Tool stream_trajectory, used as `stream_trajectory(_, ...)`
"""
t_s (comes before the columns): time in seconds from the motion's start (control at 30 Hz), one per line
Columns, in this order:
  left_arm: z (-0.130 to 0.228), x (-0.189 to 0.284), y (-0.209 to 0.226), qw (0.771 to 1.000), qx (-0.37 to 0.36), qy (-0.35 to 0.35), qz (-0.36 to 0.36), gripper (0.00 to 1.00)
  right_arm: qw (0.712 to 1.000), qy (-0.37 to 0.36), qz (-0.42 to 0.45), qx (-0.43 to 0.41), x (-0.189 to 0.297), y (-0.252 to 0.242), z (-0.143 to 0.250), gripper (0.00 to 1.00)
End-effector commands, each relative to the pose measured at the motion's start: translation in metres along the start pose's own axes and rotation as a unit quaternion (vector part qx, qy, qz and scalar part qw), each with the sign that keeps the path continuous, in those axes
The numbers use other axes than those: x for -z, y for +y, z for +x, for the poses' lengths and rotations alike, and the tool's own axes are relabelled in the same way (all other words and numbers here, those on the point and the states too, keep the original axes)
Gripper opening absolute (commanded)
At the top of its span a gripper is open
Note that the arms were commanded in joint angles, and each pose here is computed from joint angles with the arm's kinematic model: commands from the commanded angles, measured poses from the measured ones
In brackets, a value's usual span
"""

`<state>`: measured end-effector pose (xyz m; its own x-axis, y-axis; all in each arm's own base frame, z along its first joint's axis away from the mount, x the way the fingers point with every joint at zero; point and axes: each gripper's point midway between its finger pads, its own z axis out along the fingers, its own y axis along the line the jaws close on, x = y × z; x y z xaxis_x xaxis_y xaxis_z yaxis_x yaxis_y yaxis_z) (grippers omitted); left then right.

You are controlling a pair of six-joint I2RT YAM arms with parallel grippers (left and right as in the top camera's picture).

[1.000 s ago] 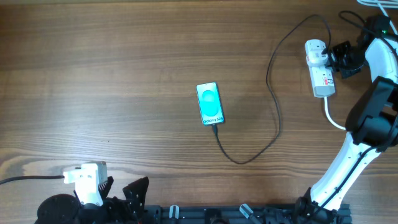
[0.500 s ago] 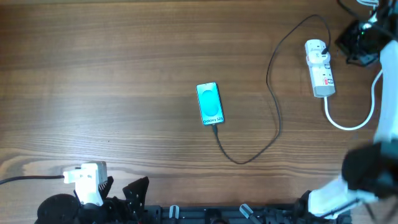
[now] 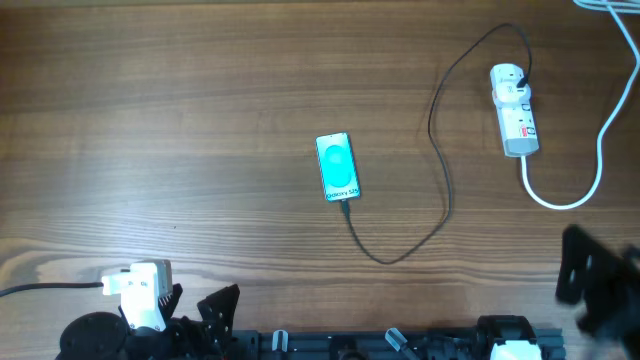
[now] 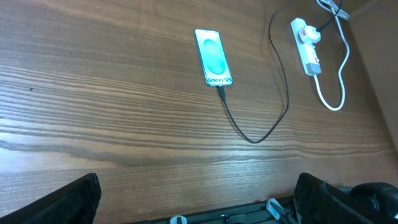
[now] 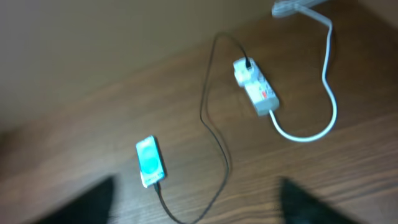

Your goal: Plug charger to phone and switch on socket

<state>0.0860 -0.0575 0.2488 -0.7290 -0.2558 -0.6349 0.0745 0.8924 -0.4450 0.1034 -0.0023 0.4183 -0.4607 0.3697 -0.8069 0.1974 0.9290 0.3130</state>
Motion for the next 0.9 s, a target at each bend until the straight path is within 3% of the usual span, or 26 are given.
stream_trajectory(0.0,0.0,0.0,0.0,1.0,-0.003,-0.001,0.0,1.0,0.998,-0.067,-0.017,0.002,0.04,-0.008,0.011,1.0)
stream_trajectory(0.17,0.0,0.0,0.0,1.0,-0.003,-0.001,0.0,1.0,0.995,-0.097,-0.028,0.006,0.058,-0.012,0.019,1.0)
stream_trajectory(0.23,0.0,0.0,0.0,1.0,-0.003,-0.001,0.0,1.0,0.989,-0.086,-0.064,0.103,0.059,0.003,0.025,1.0)
stream_trajectory(0.3,0.0,0.0,0.0,1.0,-0.003,-0.001,0.0,1.0,0.981,-0.08,-0.094,0.149,0.06,0.014,0.03,1.0)
stream_trajectory(0.43,0.0,0.0,0.0,1.0,-0.003,-0.001,0.0,1.0,0.986,-0.007,-0.073,0.147,0.018,0.005,0.052,1.0)
stream_trajectory(0.5,0.0,0.0,0.0,1.0,-0.003,-0.001,0.0,1.0,0.986,-0.038,-0.073,0.147,0.001,0.002,0.055,1.0)
stream_trajectory(0.6,0.0,0.0,0.0,1.0,-0.003,-0.001,0.0,1.0,0.983,-0.154,-0.064,0.074,-0.011,-0.008,0.05,1.0)
stream_trajectory(0.7,0.0,0.0,0.0,1.0,-0.003,-0.001,0.0,1.0,0.956,-0.248,-0.044,-0.151,-0.056,-0.039,0.039,1.0)
stream_trajectory(0.87,0.0,0.0,0.0,1.0,-0.003,-0.001,0.0,1.0,0.927,-0.306,-0.18,-0.122,-0.118,-0.012,0.034,1.0)
